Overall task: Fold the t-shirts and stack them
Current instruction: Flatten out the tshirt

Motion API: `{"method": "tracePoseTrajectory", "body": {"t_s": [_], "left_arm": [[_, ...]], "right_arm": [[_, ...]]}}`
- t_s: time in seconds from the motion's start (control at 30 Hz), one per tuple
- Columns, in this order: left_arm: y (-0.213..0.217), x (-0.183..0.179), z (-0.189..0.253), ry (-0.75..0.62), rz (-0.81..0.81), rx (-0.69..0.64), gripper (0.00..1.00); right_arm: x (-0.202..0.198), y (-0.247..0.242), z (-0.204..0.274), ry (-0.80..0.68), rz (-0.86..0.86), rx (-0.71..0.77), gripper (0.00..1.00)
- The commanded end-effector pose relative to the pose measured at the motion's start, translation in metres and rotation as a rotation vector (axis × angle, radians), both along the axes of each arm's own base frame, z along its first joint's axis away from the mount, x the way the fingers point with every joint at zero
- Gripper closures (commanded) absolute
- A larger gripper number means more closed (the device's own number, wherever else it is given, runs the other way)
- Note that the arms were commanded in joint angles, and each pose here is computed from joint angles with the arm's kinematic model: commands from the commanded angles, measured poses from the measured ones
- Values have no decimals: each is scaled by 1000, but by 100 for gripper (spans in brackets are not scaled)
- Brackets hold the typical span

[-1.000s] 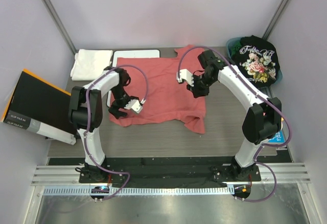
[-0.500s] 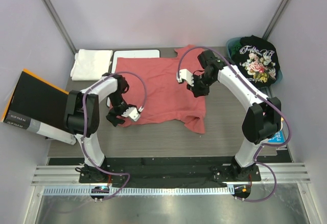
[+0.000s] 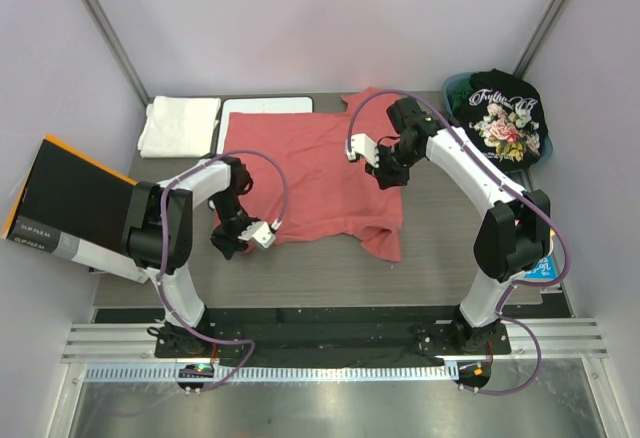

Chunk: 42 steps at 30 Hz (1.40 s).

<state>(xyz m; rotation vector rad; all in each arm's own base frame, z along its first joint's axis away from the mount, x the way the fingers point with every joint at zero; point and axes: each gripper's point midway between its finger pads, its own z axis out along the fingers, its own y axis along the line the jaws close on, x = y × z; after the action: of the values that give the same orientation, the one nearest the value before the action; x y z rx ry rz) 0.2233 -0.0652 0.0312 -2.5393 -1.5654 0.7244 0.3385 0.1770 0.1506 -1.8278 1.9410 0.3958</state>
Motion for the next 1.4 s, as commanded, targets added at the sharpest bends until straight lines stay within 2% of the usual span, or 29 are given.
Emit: {"method": "tracePoseTrajectory", "body": {"t_s": [0.0, 0.2, 0.3, 0.4, 0.63, 0.77, 0.8, 0.83, 0.93, 1.03, 1.2, 1.37], "left_arm": [[-1, -31, 11, 108, 36, 13, 52], [-3, -8, 3, 24, 84, 29, 58], [-3, 0, 5, -1, 96, 37, 65], [-4, 7, 8, -20, 120, 45, 100], [-6, 24, 23, -73, 175, 64, 100], [-5, 56, 52, -160, 248, 102, 100], [-4, 61, 58, -174, 266, 114, 100], [-5, 65, 63, -181, 278, 116, 100], [-3, 71, 72, -207, 309, 128, 100], [4, 75, 65, -242, 303, 159, 100], [9, 90, 53, -269, 331, 208, 100], [4, 111, 51, -276, 375, 221, 100]], "right_arm": [[10, 5, 19, -59, -20, 25, 96], [7, 5, 20, -60, -19, 26, 97], [6, 5, 20, -58, -17, 26, 97], [5, 7, 19, -58, -15, 33, 97], [3, 8, 19, -57, -16, 41, 97], [-12, 4, 16, -14, 17, 26, 96], [-16, 3, 15, 2, 28, 24, 94], [-20, 3, 13, 22, 42, 20, 83], [-46, -1, 5, 145, 75, 5, 62], [-74, -4, -6, 270, 117, 7, 60], [-90, 3, -4, 135, 253, 32, 59], [-113, -5, -26, 176, 344, -56, 56]]}}
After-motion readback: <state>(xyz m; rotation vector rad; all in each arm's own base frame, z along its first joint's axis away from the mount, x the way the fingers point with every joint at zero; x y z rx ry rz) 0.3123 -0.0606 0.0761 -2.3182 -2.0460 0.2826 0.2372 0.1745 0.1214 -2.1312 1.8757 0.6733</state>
